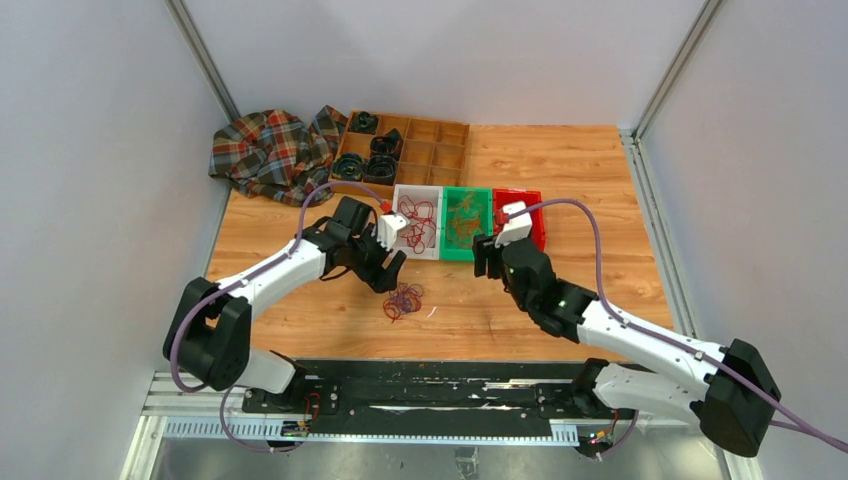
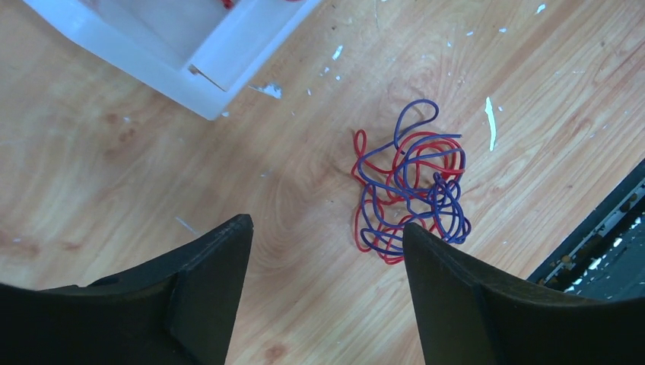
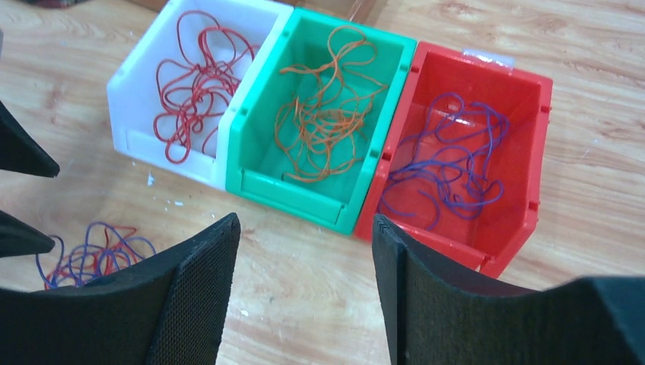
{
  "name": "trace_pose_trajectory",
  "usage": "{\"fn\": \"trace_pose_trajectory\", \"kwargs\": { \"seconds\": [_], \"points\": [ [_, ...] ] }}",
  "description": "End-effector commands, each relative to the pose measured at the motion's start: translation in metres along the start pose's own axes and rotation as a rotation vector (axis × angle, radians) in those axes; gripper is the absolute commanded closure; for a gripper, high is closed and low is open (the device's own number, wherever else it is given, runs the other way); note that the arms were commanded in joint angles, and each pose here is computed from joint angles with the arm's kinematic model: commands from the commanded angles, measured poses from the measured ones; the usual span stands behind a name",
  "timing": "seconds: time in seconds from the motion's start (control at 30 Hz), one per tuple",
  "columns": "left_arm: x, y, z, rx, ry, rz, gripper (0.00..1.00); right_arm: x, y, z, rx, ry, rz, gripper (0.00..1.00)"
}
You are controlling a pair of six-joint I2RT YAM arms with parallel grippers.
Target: Untangle the cables
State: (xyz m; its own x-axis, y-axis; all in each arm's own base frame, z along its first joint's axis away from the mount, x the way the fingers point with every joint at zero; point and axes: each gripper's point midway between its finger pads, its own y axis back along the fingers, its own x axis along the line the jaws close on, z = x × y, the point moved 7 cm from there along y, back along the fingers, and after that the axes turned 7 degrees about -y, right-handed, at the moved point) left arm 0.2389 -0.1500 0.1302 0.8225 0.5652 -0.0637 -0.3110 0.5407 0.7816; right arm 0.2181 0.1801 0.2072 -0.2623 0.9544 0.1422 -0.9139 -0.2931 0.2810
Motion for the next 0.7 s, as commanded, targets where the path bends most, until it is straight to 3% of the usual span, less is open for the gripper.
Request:
{"fn": "trace_pose_trajectory", "kwargs": {
  "seconds": [0.0, 0.33, 0.5, 0.6, 0.67],
  "points": [
    [-0.004, -0.01, -0.004, -0.019, 0.074, -0.035, 0.26, 0.0, 0.008, 0.0, -0.067, 0.01, -0.055, 0.37],
    [-0.013, -0.027, -0.012, 0.028, 0.155, -0.149, 0.57, 0.008, 0.026, 0.0, -0.059, -0.044, 0.002, 0.44],
    [-0.011, -0.029, -0.013, 0.057, 0.144, -0.161, 0.61, 0.006, 0.053, -0.013, 0.028, -0.042, 0.058, 0.44],
    [-0.01, -0.02, -0.008, 0.037, 0.112, -0.157, 0.86, 0.003, 0.07, -0.017, 0.093, -0.041, 0.112, 0.44],
    [-0.011, -0.009, 0.0, 0.017, 0.077, -0.162, 0.96, 0.002, 0.082, -0.018, 0.134, -0.057, 0.155, 0.47]
  ]
}}
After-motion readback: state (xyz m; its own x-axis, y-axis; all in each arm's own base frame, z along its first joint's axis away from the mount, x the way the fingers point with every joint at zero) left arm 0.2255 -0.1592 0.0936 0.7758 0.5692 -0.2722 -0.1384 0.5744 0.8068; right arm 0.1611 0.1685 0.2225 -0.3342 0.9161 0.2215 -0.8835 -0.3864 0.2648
